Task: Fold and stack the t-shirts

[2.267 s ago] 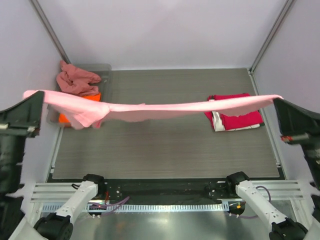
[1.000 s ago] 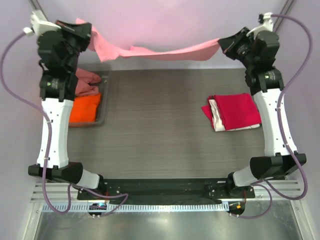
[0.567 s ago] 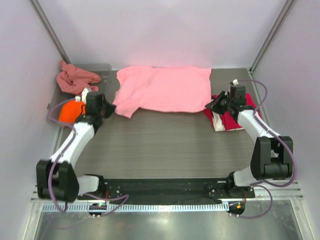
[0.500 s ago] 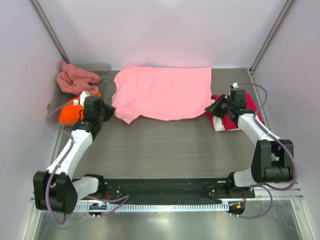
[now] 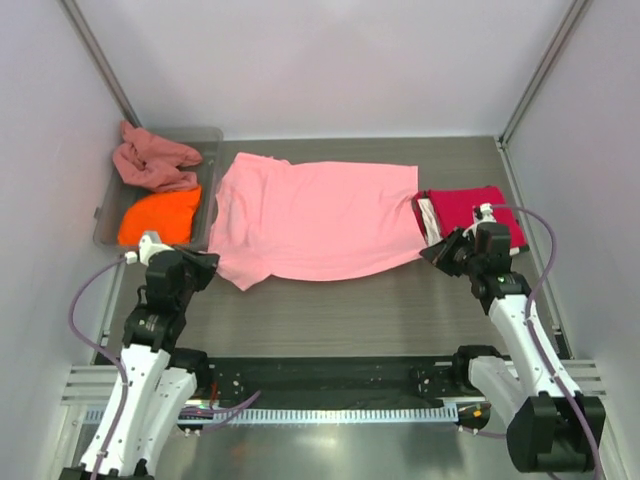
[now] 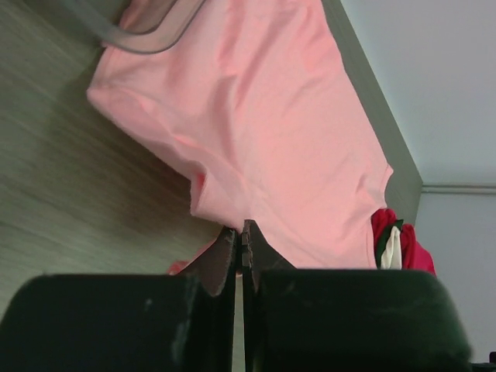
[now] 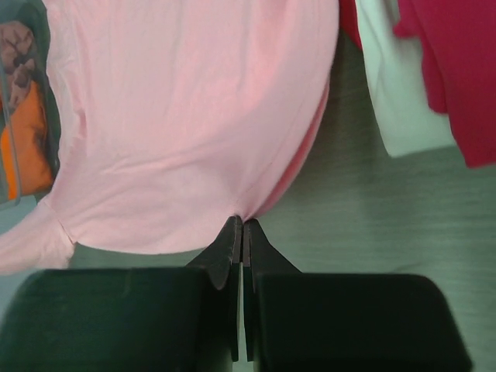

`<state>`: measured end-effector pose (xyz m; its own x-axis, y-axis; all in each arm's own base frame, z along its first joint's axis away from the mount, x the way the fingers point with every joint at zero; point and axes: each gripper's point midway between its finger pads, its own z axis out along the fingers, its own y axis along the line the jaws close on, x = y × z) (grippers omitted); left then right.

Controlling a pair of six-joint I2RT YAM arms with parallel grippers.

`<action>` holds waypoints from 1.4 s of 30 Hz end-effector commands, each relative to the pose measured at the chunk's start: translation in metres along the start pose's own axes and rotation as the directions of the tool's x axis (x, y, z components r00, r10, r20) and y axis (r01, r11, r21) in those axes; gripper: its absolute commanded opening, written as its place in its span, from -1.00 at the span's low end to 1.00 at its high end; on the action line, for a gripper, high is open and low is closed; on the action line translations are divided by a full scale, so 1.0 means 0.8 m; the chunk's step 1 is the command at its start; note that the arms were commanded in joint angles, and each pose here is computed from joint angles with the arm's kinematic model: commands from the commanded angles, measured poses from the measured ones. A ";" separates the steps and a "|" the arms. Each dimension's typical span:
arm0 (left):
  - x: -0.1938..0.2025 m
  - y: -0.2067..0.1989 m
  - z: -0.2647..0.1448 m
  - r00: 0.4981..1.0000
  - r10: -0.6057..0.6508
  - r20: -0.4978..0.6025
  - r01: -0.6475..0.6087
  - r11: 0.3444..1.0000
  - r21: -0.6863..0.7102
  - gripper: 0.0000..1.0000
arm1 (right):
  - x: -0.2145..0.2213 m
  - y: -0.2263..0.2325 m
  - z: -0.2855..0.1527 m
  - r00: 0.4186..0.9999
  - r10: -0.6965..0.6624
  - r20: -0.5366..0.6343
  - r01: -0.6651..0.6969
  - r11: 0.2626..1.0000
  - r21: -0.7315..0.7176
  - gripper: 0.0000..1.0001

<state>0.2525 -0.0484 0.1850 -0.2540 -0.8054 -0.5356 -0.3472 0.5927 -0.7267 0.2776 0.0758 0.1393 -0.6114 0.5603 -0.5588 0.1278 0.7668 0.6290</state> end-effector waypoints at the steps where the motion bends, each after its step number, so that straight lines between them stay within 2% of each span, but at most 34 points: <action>1: 0.011 0.038 -0.029 1.000 -0.013 -0.012 0.012 0.996 -0.091 -0.99 | 0.037 -0.019 -0.022 0.998 0.031 -0.056 -0.028 0.998 0.048 -0.98; 4: 0.004 0.040 -0.050 0.998 -0.049 0.034 0.051 0.997 -0.062 -0.99 | 0.057 -0.026 -0.035 0.995 0.054 -0.081 -0.049 0.997 0.063 -0.98; 7: -0.001 0.044 -0.063 0.997 -0.059 0.059 0.062 0.997 -0.056 -0.99 | 0.051 -0.024 -0.046 0.998 0.060 -0.036 -0.057 0.996 0.066 -0.97; 12: 0.002 0.038 -0.050 0.998 -0.052 0.041 0.054 0.997 -0.055 -1.00 | 0.040 -0.026 -0.038 0.998 0.051 -0.028 -0.048 0.995 0.090 -0.97; 25: -0.047 -0.033 0.034 0.997 0.066 0.038 -0.061 0.990 -0.131 -0.99 | -0.024 -0.017 0.024 0.999 0.033 -0.022 -0.030 0.991 0.128 -0.98; 33: -0.048 -0.055 0.093 0.996 0.084 0.009 -0.082 0.986 -0.147 -1.00 | -0.041 -0.031 0.071 0.997 0.059 -0.045 -0.051 0.983 0.175 -0.97; 42: -0.055 -0.075 0.169 0.992 0.122 -0.022 -0.124 0.971 -0.204 -1.00 | -0.060 -0.031 0.093 0.998 0.064 -0.029 -0.057 0.980 0.188 -0.98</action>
<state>0.3781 -0.0494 0.1651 -0.3716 -0.7421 -0.5578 -0.5407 0.6614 -0.5197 0.3330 0.0590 0.0836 -0.6904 0.5886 -0.4205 0.3439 0.7785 0.5251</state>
